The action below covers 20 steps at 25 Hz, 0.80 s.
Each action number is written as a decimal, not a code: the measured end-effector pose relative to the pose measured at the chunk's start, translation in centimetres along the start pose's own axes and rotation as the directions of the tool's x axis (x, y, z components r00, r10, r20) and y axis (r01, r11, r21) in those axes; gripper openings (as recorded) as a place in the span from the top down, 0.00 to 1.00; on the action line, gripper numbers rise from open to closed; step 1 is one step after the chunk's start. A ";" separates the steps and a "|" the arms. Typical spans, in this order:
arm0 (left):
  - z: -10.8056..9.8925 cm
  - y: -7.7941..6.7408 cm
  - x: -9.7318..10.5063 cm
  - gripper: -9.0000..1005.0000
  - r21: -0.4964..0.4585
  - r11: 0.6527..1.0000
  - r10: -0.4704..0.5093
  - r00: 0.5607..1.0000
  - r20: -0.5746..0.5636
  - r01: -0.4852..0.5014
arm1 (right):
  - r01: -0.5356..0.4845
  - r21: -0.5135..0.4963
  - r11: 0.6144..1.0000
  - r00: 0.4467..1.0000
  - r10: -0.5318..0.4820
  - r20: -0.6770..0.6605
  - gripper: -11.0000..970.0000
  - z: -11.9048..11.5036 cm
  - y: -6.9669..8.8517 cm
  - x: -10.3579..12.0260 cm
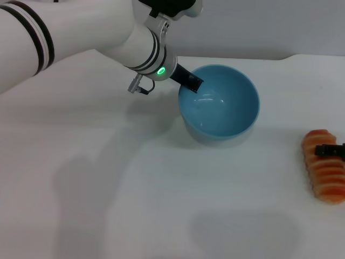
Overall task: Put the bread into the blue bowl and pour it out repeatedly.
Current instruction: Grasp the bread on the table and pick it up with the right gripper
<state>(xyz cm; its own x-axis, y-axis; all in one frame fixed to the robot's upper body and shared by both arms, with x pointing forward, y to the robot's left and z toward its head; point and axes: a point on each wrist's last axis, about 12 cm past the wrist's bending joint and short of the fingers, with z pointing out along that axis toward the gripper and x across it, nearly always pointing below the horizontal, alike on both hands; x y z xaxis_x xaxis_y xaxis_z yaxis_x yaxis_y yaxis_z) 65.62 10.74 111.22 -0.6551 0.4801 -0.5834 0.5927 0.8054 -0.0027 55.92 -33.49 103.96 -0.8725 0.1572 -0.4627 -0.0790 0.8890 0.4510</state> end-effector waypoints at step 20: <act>0.0 0.1 0.1 0.99 -0.003 1.000 -0.002 1.000 0.008 0.002 | 0.092 -0.051 0.994 0.995 -0.090 0.041 0.47 0.3 1.6 -1.5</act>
<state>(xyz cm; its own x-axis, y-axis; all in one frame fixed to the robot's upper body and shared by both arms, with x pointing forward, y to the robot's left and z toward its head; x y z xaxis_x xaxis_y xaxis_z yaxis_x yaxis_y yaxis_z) 65.61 10.91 111.12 -0.6526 0.4758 -0.5898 0.5898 0.8076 -0.0011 57.30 -32.20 105.11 -0.8414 0.0940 -0.5322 -0.1832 0.8768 0.4446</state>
